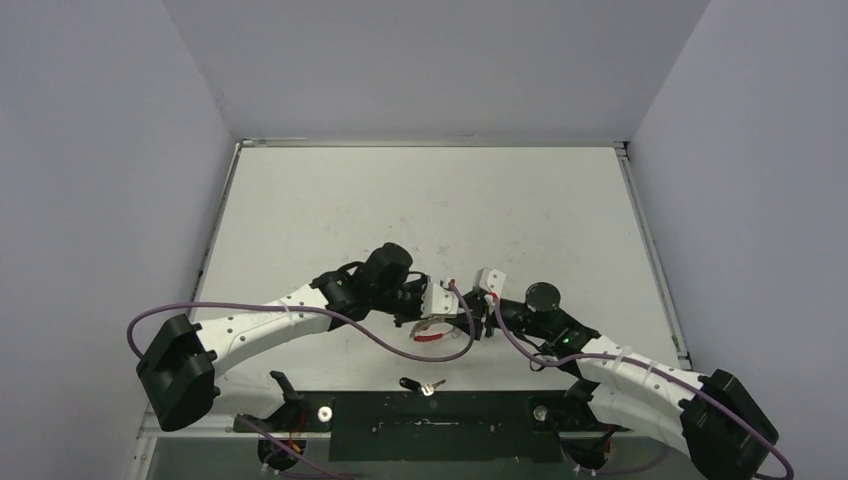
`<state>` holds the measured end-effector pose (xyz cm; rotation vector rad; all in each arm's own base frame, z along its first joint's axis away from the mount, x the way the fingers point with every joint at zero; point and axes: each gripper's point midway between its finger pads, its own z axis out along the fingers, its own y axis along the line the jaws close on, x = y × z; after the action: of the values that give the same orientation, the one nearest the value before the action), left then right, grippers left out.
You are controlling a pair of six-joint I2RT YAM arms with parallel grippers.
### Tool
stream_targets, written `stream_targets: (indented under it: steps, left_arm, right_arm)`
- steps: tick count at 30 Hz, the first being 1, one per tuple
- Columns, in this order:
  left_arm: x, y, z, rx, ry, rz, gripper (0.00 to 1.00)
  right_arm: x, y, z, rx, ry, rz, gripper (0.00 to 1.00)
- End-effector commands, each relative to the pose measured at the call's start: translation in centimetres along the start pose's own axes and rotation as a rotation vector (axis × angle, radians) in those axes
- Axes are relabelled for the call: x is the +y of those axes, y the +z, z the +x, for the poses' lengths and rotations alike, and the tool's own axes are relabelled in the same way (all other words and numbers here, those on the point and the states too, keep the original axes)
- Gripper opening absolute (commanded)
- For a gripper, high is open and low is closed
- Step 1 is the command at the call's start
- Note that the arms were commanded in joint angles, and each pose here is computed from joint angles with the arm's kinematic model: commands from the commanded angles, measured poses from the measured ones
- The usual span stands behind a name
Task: Put the keys on the keyring
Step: Adjust the keyring.
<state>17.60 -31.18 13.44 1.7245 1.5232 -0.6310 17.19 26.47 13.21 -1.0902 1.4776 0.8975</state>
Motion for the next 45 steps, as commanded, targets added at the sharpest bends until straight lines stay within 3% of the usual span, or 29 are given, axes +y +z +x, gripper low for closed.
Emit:
stream_targets:
  steps: [1, 6, 20, 28, 30, 36, 43, 45]
  left_arm:
    - [0.5, -0.1, -1.7, -0.016, 0.029, -0.009, 0.0]
    - [0.3, 0.1, -1.9, -0.02, 0.034, -0.009, 0.0]
    - [0.4, 0.2, -2.5, -0.037, 0.031, -0.023, 0.0]
    - [0.5, 0.2, -2.7, -0.04, 0.026, -0.03, 0.0]
    - [0.5, 0.2, -2.8, -0.044, 0.025, -0.033, 0.0]
    - [0.5, 0.2, -3.0, -0.057, 0.03, -0.031, 0.0]
    - [0.5, 0.0, -3.4, -0.07, 0.027, -0.036, 0.0]
    - [0.5, 0.0, -3.6, -0.078, 0.026, -0.041, 0.0]
  right_arm:
    - [0.0, 0.9, -4.1, -0.14, -0.039, -0.03, 0.38]
    - [0.1, 1.4, -4.2, -0.145, -0.029, -0.042, 0.37]
    - [1.0, 2.1, -3.2, -0.128, 0.025, -0.095, 0.24]
    - [1.3, 2.3, -2.5, -0.107, 0.034, -0.114, 0.34]
    - [1.1, 2.4, -2.1, -0.09, 0.034, -0.108, 0.31]
    - [0.8, 2.7, -1.7, -0.063, 0.032, -0.097, 0.06]
    - [0.9, 2.9, -1.1, -0.033, 0.016, -0.115, 0.05]
    - [0.9, 3.0, -1.1, -0.03, 0.01, -0.117, 0.0]
